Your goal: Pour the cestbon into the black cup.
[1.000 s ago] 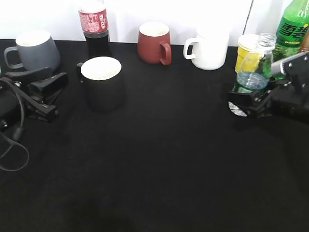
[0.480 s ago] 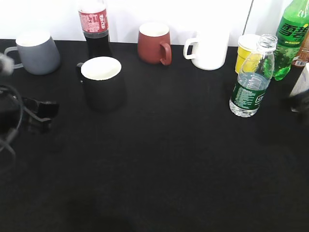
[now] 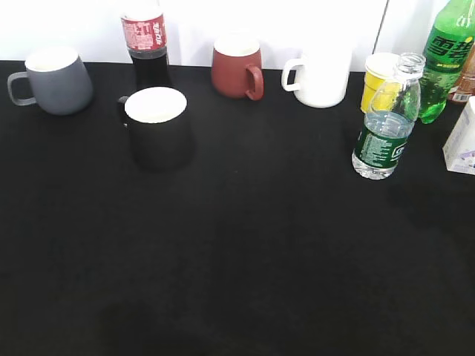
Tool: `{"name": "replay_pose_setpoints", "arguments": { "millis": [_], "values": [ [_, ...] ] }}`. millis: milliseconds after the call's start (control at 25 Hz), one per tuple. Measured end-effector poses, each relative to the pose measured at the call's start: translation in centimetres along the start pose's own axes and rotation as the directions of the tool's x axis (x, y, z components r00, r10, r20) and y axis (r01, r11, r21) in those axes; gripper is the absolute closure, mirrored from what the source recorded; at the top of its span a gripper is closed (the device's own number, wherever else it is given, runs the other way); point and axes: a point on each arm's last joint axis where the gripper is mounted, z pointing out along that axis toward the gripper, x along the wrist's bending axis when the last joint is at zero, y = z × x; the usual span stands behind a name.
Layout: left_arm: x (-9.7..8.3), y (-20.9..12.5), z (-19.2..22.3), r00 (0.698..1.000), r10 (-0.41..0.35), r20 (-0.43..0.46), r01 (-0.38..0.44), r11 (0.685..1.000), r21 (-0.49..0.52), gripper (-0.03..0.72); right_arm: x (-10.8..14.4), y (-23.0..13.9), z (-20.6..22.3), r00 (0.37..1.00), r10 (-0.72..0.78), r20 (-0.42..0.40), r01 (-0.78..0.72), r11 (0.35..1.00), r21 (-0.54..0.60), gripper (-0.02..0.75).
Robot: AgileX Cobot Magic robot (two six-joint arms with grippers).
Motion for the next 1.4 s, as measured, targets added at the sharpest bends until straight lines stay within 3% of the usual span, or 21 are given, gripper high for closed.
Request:
{"name": "replay_pose_setpoints", "arguments": {
  "millis": [160, 240, 320, 400, 520, 560, 680, 760, 840, 960, 1320, 1400],
  "values": [
    [1.2, -5.0, -5.3, 0.998, -0.046, 0.053, 0.047, 0.998, -0.031, 0.369, -1.2, -0.9, -0.1, 0.984, -0.094, 0.151, 0.084, 0.994, 0.069, 0.143],
    [1.5, -6.7, -7.1, 0.991, -0.056, 0.118, 0.071, 0.989, -0.132, 0.369, -1.9, -1.6, -0.2, 0.963, -0.120, 0.243, 0.092, 0.988, 0.124, 0.143],
    [1.8, -7.9, -8.2, 0.989, -0.038, 0.141, 0.067, 0.976, -0.207, 0.369, -2.2, -2.6, -0.4, 0.948, -0.085, 0.306, 0.033, 0.984, 0.172, 0.143],
    [2.0, -8.2, -8.4, 0.991, 0.005, 0.130, 0.026, 0.972, -0.234, 0.369, -2.2, -3.5, -0.7, 0.935, 0.048, 0.350, -0.129, 0.969, 0.210, 0.143],
    [2.1, -8.2, -8.4, 0.993, 0.046, 0.113, -0.018, 0.971, -0.240, 0.370, -1.0, -2.9, -3.8, 0.880, 0.346, 0.327, -0.402, 0.907, 0.123, 0.143],
    [2.1, -8.2, -8.4, 0.993, 0.051, 0.110, -0.023, 0.970, -0.241, 0.370, -0.4, -2.4, -5.5, 0.887, 0.364, 0.283, -0.417, 0.896, 0.155, 0.143],
    [1.8, -8.7, -6.7, 0.989, 0.099, 0.113, -0.074, 0.976, -0.203, 0.370, 3.6, -1.5, -11.4, 0.867, 0.498, 0.000, -0.488, 0.849, 0.202, 0.143],
    [1.5, -8.9, -5.4, 0.980, 0.148, 0.134, -0.119, 0.971, -0.206, 0.370, 5.5, -2.2, -15.3, 0.857, 0.511, -0.070, -0.500, 0.856, 0.128, 0.144],
    [1.4, -8.7, -4.8, 0.978, 0.162, 0.134, -0.127, 0.963, -0.237, 0.370, 6.5, -3.5, -18.2, 0.868, 0.495, -0.040, -0.495, 0.869, 0.011, 0.144],
    [1.3, -8.7, -4.6, 0.977, 0.164, 0.138, -0.127, 0.961, -0.244, 0.375, 5.7, -4.8, -18.1, 0.846, 0.522, 0.112, -0.528, 0.849, 0.032, 0.144],
    [1.3, -8.7, -4.6, 0.977, 0.163, 0.137, -0.125, 0.960, -0.250, 0.445, 5.5, -4.9, -18.1, 0.835, 0.535, 0.128, -0.542, 0.840, 0.027, 0.145],
    [1.3, -8.7, -4.6, 0.987, 0.129, 0.101, -0.100, 0.963, -0.251, 0.445, 5.5, -4.9, -18.1, 0.835, 0.535, 0.128, -0.542, 0.840, 0.027, 0.145]
  ]
}}
